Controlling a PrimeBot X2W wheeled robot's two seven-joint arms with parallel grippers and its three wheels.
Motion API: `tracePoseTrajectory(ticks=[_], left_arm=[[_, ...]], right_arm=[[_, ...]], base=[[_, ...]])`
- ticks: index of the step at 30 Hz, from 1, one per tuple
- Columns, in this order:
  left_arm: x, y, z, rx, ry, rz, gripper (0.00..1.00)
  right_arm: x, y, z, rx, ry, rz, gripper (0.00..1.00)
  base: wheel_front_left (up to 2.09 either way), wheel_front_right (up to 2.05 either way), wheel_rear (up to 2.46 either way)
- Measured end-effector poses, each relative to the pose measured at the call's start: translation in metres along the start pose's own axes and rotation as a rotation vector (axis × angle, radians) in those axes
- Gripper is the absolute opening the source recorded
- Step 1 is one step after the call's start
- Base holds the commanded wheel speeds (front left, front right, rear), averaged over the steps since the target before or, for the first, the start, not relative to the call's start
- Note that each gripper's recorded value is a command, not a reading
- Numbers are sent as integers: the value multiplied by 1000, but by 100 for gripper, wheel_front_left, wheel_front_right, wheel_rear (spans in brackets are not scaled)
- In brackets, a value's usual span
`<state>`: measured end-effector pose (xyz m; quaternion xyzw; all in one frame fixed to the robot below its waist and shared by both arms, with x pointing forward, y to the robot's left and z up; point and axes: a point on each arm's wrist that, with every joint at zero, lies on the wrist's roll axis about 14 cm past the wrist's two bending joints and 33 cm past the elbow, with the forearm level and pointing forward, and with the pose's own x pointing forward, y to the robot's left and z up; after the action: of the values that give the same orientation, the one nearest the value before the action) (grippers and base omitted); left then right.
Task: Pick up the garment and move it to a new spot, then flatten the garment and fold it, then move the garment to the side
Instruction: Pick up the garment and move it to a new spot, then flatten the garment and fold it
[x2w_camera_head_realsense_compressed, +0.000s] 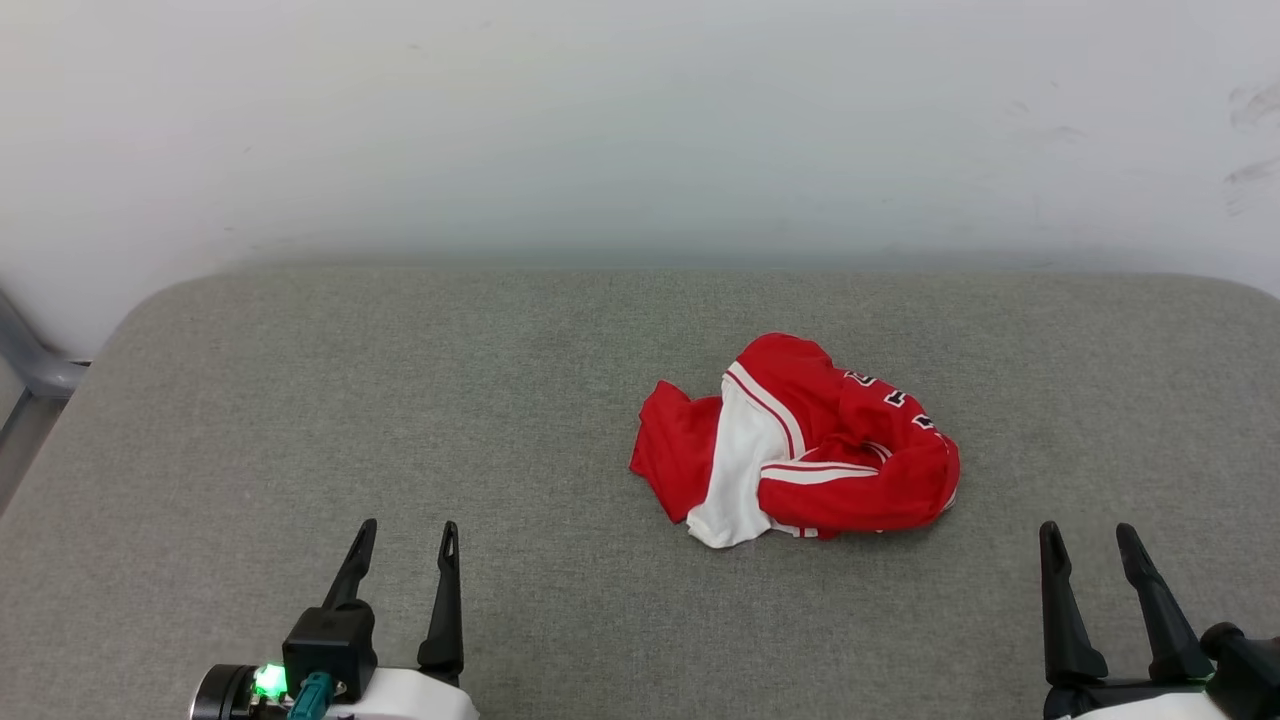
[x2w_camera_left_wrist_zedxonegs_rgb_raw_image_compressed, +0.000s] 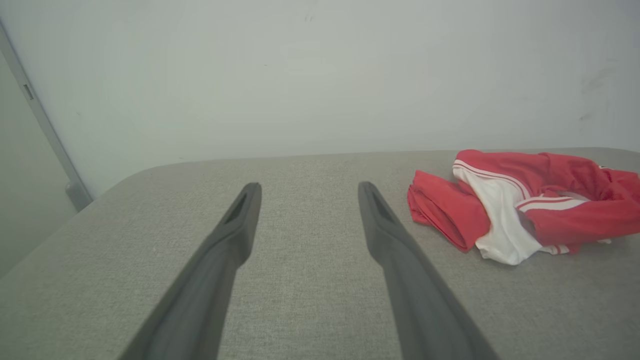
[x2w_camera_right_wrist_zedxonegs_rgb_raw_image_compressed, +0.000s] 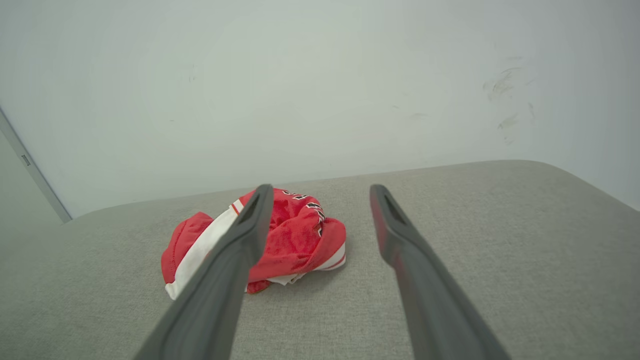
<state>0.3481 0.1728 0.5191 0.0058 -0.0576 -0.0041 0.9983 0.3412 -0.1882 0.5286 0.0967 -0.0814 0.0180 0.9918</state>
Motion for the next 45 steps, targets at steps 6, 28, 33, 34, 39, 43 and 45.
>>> tracePoseTrajectory(ticks=[6, 28, 33, 34, 39, 43, 45], left_arm=[[-4, 1, -6, 2, 15, 1, 100], [33, -17, 29, 6, -96, -136, 100], [69, -37, 73, 45, -216, -252, 100], [76, -42, 79, 47, -233, -272, 100], [112, -71, 101, 57, -241, -387, 100], [128, -114, 93, 76, -142, -551, 100], [130, -133, 83, 95, -77, -630, 100]], right_arm=[[-4, -2, -6, 1, 20, -6, 100], [1, 4, -15, 8, 45, 10, 100], [6, 6, -17, 8, 51, 18, 100], [7, 7, -18, 8, 52, 19, 100], [17, 8, -20, 3, 53, 23, 100], [23, 4, -24, 2, 61, 11, 100], [25, 0, -26, 0, 68, 2, 100]], base=[[0, 0, 0], [0, 0, 0], [0, 0, 0], [0, 0, 0], [0, 0, 0], [0, 0, 0], [0, 0, 0]])
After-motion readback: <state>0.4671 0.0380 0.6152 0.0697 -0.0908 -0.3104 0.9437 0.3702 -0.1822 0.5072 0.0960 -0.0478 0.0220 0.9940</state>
